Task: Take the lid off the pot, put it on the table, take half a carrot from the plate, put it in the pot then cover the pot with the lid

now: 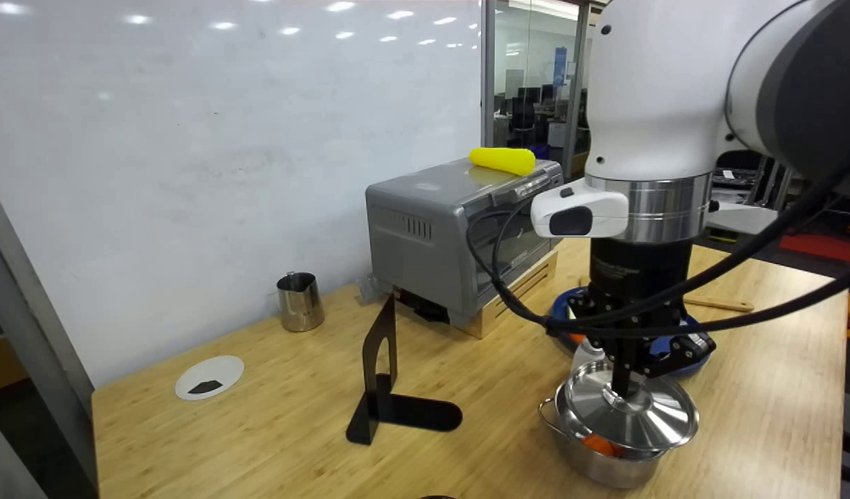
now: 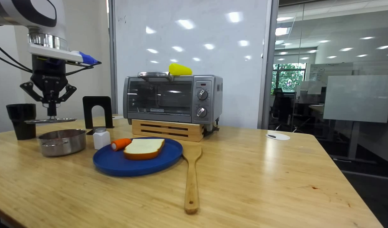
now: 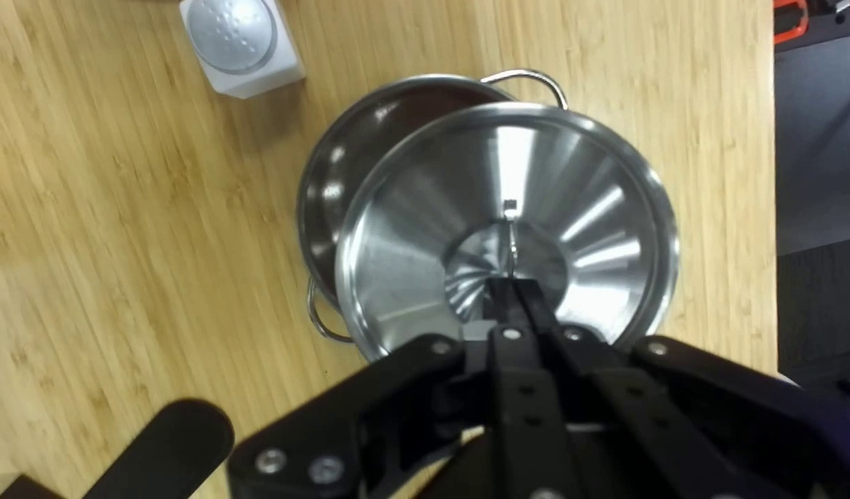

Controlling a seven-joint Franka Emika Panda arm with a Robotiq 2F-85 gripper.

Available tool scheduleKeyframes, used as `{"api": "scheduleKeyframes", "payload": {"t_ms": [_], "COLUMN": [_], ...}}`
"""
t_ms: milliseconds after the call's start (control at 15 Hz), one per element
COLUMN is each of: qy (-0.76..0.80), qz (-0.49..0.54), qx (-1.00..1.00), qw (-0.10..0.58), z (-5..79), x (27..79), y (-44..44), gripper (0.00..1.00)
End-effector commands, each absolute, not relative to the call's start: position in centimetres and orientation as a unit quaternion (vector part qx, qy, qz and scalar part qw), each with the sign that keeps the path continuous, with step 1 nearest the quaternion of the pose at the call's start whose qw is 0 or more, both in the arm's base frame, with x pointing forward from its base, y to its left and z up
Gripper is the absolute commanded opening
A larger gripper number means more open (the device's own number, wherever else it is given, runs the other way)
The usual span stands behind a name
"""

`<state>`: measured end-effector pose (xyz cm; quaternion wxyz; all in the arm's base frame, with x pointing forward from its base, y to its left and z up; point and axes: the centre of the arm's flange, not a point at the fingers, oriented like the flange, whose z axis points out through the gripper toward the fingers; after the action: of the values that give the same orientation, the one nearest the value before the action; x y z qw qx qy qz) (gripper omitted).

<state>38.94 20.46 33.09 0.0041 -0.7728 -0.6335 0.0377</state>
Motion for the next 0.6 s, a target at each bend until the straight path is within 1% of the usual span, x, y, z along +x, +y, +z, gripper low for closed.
{"api": "scheduleKeyframes", "payload": {"t_ms": [0,333,533], "qy": [-0.634,-0.626,-0.619], "qz": [0.013,-0.001,-0.009], "qx": [-0.773,-0.78,-0.785], "qw": [0.002,0.0,-0.001], "z": [33.6,33.2,32.5], "x": [37.4,37.1,37.9], "y": [19.1,17.7,16.6], "gripper": [0.01,0.01,0.01]}}
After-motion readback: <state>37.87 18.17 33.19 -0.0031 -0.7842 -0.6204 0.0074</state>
